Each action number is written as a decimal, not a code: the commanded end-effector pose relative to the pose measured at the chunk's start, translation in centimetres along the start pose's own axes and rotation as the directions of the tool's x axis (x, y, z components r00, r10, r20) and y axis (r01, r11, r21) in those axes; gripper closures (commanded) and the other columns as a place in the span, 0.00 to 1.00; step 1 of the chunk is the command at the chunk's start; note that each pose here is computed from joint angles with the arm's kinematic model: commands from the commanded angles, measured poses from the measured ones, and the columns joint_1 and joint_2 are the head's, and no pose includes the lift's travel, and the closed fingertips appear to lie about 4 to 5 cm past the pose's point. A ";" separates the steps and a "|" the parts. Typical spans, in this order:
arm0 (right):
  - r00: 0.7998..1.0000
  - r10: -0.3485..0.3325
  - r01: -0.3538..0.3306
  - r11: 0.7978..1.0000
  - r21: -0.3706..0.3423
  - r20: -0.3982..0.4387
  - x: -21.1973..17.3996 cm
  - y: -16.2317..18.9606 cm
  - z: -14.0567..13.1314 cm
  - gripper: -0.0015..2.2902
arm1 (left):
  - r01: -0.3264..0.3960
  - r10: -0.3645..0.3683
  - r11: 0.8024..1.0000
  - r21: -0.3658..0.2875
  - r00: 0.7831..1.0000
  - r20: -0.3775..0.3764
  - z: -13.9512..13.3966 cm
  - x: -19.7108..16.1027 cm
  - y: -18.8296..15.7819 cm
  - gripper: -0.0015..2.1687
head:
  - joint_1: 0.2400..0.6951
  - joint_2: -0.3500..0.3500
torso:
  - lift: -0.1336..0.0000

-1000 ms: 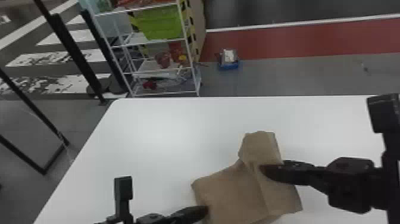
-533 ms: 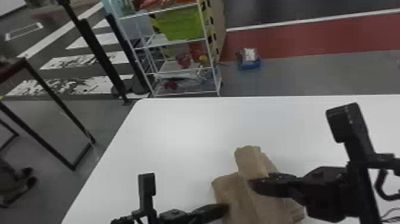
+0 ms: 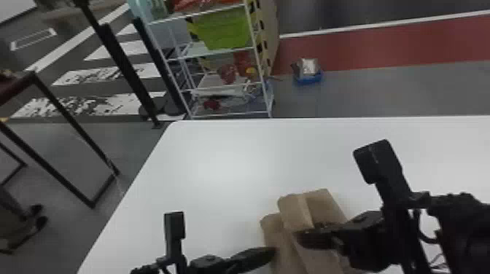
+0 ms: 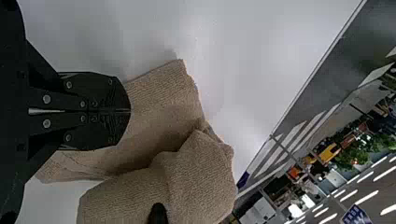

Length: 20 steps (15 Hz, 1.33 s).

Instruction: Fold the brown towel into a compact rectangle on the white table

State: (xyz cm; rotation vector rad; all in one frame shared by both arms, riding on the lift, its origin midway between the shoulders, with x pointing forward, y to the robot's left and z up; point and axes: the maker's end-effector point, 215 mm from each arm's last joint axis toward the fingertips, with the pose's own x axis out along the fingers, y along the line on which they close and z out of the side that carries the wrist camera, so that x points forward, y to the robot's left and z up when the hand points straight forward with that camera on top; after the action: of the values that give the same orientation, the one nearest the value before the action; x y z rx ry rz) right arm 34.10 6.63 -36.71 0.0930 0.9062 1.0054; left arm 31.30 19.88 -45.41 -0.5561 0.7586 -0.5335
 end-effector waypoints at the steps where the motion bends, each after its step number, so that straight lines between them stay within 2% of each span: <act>1: 1.000 -0.009 0.009 1.000 -0.002 -0.030 1.0 -0.3 -0.4 0.71 | 0.000 0.000 1.000 0.000 1.000 -0.001 -0.1 0.0 0.0 0.88 | 1.00 1.00 | 0.07; 2: 0.999 -0.012 0.012 1.000 -0.006 -0.049 1.5 -0.3 -0.8 0.65 | -0.003 0.003 1.000 -0.001 1.000 -0.001 -0.2 -0.1 0.1 0.88 | 1.00 1.00 | 0.07; 3: 0.997 -0.021 0.020 1.000 -0.012 -0.070 2.1 -0.3 -1.5 0.44 | -0.002 0.002 1.000 0.004 1.000 0.003 -0.2 -0.1 0.1 0.88 | 1.00 1.00 | 0.07; 4: 0.996 -0.019 0.018 1.000 -0.014 -0.092 2.6 -0.2 -2.2 0.10 | -0.004 0.004 1.000 0.003 1.000 0.002 -0.2 -0.1 0.1 0.88 | 1.00 1.00 | 0.07; 5: 0.995 0.001 -0.001 1.000 -0.005 -0.096 2.8 0.3 -2.5 0.00 | -0.003 0.003 1.000 0.004 1.000 0.005 -0.2 -0.1 0.2 0.88 | 1.00 1.00 | 0.07; 7: 0.993 0.062 -0.057 0.997 0.046 -0.096 2.9 1.6 -3.9 0.01 | -0.007 0.007 1.000 0.006 1.000 0.009 -0.2 -0.2 0.4 0.88 | 1.00 1.00 | 0.07; 11: 0.993 0.098 -0.092 0.991 0.094 -0.061 1.7 2.9 -5.2 0.02 | -0.008 0.008 1.000 0.006 1.000 0.008 -0.5 -0.3 0.5 0.88 | 1.00 1.00 | 0.07; 13: 0.990 0.138 -0.138 0.984 0.113 0.004 -0.2 4.0 -4.4 0.02 | -0.013 0.012 1.000 0.008 1.000 0.010 -0.3 -0.4 0.7 0.88 | 1.00 1.00 | 0.07; 15: 0.987 0.149 -0.155 0.979 0.131 0.055 -2.4 4.5 -4.5 0.03 | -0.018 0.018 1.000 0.012 1.000 0.017 0.1 -0.7 0.9 0.88 | 1.00 1.00 | 0.07; 17: 0.986 0.150 -0.159 0.977 0.140 0.070 -3.7 4.4 -5.1 0.13 | -0.022 0.022 1.000 0.013 0.999 0.024 0.4 -0.8 1.1 0.88 | 1.00 1.00 | 0.07; 20: 0.989 0.144 -0.149 0.973 0.176 0.041 -4.8 3.9 -8.2 0.37 | -0.044 0.043 0.999 0.015 0.998 0.048 1.6 -1.2 2.1 0.88 | 1.00 1.00 | 0.07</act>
State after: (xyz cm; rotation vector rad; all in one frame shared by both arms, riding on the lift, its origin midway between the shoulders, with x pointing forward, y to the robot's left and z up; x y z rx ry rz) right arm 25.58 3.49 -36.55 0.3256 0.9513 1.0670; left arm 31.86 21.87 -45.32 -0.5366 0.7289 -0.4994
